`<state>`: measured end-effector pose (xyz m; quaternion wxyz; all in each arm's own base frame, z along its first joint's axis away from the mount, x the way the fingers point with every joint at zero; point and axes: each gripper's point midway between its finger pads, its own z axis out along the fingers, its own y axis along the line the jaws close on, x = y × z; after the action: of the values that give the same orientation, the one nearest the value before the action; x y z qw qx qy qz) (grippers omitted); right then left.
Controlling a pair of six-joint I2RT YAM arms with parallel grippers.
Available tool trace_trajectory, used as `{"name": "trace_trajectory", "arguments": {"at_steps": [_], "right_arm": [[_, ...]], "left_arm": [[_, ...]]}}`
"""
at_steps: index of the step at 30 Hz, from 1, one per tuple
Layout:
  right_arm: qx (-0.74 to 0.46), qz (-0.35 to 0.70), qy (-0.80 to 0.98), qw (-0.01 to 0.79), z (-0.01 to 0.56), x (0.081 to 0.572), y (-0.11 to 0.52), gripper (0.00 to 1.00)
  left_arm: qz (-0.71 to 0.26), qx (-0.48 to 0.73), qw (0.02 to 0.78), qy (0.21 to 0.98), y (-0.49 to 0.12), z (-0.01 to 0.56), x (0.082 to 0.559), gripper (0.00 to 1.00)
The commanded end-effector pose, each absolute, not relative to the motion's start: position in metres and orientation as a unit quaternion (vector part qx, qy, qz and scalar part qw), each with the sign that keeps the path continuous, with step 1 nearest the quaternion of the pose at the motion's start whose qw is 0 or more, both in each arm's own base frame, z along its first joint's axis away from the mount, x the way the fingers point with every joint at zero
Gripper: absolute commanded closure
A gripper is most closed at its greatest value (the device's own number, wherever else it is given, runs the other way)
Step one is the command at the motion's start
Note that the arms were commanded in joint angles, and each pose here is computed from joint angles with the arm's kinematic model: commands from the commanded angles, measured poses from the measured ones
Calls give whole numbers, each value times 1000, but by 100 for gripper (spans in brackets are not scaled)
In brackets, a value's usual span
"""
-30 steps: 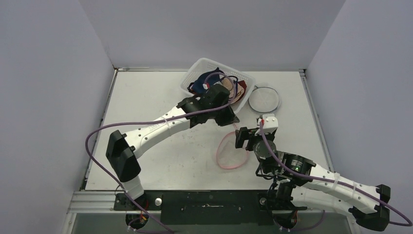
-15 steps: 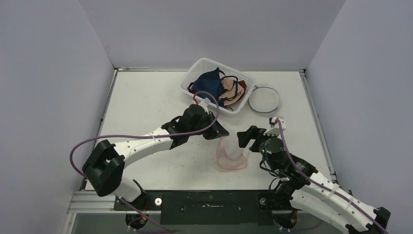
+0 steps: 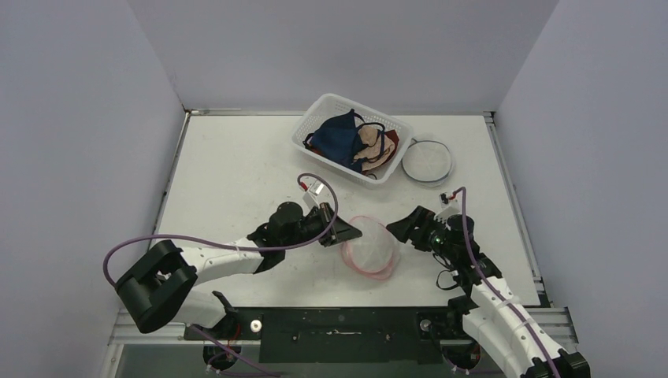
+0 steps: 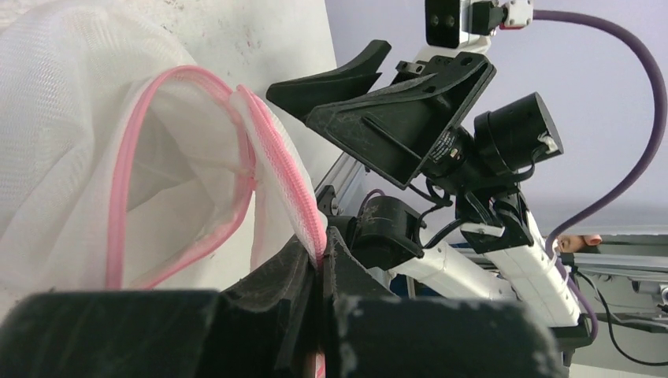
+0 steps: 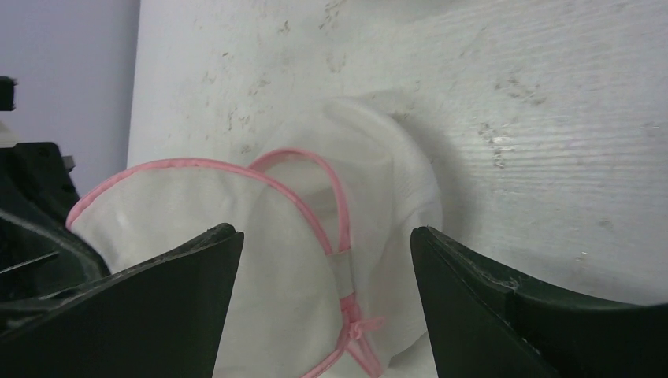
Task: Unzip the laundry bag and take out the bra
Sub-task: Close the laundry bag at the center of the board.
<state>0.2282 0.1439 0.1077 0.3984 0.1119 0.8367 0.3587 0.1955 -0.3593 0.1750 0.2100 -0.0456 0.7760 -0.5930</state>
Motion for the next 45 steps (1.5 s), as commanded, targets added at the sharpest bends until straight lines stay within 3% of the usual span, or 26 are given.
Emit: {"name": "trace_trajectory", "arguments": {"at_steps": [1, 16, 28, 35, 45], "right_arm": [[62, 450, 800, 393, 134, 221, 172, 20], [82, 460, 814, 345, 89, 189, 170, 27], [99, 467, 814, 330, 70, 171, 167, 24], [117, 463, 827, 296, 46, 160, 166, 24], [146, 466, 814, 313, 44, 170, 164, 27]], "left_arm": [[-656, -11, 258, 710, -360, 212, 190, 100], [-649, -10, 258, 716, -362, 166, 183, 100], [-592, -10, 280, 756, -349, 126, 188, 100], [-597, 9, 290, 748, -359, 135, 194, 100], [-580, 74, 312, 749, -374, 159, 205, 100]]}}
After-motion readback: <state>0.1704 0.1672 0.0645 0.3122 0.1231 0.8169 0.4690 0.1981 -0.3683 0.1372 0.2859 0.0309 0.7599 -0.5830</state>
